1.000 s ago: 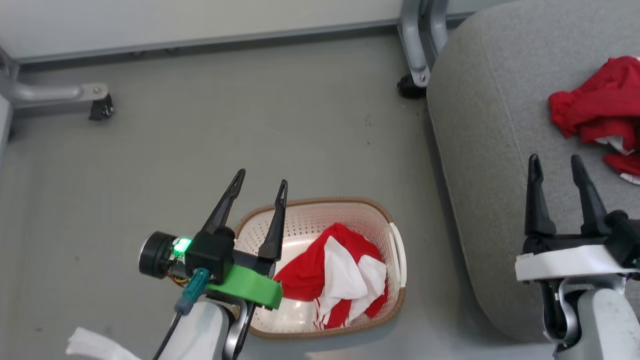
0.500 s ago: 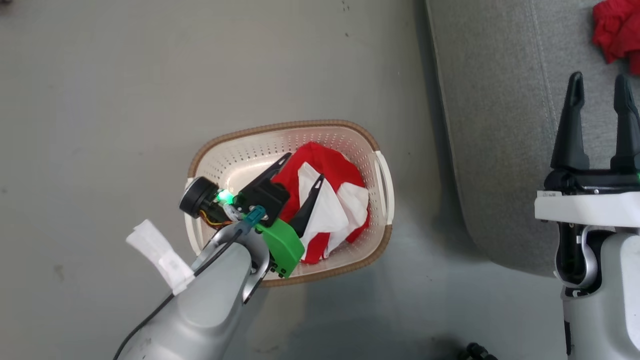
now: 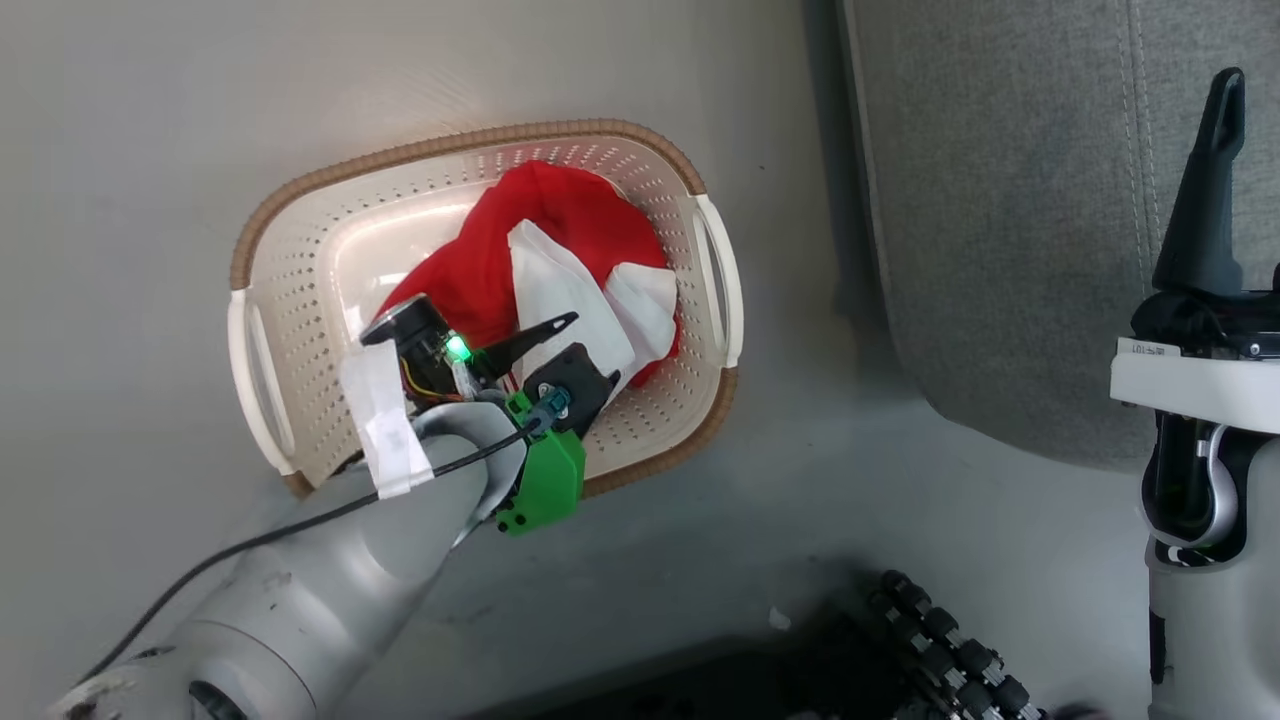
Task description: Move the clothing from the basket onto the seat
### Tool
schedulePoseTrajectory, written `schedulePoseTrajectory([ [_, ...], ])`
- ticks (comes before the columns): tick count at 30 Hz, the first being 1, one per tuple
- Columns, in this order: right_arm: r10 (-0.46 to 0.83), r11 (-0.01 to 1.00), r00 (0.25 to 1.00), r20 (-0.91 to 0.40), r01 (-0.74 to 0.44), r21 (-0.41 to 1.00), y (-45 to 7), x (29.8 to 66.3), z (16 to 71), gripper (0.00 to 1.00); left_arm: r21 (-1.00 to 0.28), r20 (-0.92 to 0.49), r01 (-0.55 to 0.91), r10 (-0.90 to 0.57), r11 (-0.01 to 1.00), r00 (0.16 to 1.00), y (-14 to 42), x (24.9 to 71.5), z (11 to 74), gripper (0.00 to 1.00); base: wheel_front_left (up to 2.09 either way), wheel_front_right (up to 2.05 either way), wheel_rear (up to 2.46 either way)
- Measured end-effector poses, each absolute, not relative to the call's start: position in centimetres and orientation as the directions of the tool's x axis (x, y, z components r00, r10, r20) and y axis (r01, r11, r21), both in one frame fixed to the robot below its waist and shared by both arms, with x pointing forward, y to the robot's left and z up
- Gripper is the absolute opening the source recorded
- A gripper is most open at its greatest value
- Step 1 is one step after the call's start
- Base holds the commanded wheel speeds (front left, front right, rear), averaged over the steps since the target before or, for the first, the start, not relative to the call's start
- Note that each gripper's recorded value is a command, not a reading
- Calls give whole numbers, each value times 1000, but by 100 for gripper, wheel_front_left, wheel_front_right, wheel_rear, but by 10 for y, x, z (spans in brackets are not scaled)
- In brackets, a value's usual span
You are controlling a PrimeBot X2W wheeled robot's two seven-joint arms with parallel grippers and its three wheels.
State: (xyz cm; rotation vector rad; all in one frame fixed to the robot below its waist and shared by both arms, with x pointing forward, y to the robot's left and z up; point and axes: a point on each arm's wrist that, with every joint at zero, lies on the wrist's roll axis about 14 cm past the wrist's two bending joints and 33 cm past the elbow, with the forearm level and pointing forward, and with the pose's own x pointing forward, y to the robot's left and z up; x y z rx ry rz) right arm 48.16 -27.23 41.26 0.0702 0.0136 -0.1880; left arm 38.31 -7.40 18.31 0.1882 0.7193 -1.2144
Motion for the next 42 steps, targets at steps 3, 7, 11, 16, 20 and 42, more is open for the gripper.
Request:
schedulePoseTrajectory([
  [3, -185, 981, 981, -59, 188, 47, -273, 481, 396, 100, -215, -628, 933, -773, 287, 93, -75, 376, 159, 100, 0, 0, 0],
  [7, -187, 981, 979, -80, 191, 47, -275, 483, 385, 100, -231, -679, 939, -734, 257, 34, -70, 362, 134, 100, 0, 0, 0],
  [11, -199, 978, 976, -87, 203, 42, -281, 483, 381, 100, -238, -712, 941, -703, 241, 0, -69, 357, 118, 100, 0, 0, 0],
  [16, -210, 976, 972, -108, 215, 37, -285, 479, 375, 100, -166, -770, 966, -638, 197, -3, -55, 367, 95, 100, 0, 0, 0],
  [20, -220, 974, 968, -121, 225, 28, -289, 476, 372, 100, -144, -803, 973, -595, 178, -10, -50, 365, 81, 100, 0, 0, 0],
  [42, -221, 975, 965, -143, 223, -4, -291, 474, 363, 100, -98, -819, 978, -573, 182, 24, -52, 375, 65, 100, 0, 0, 0],
])
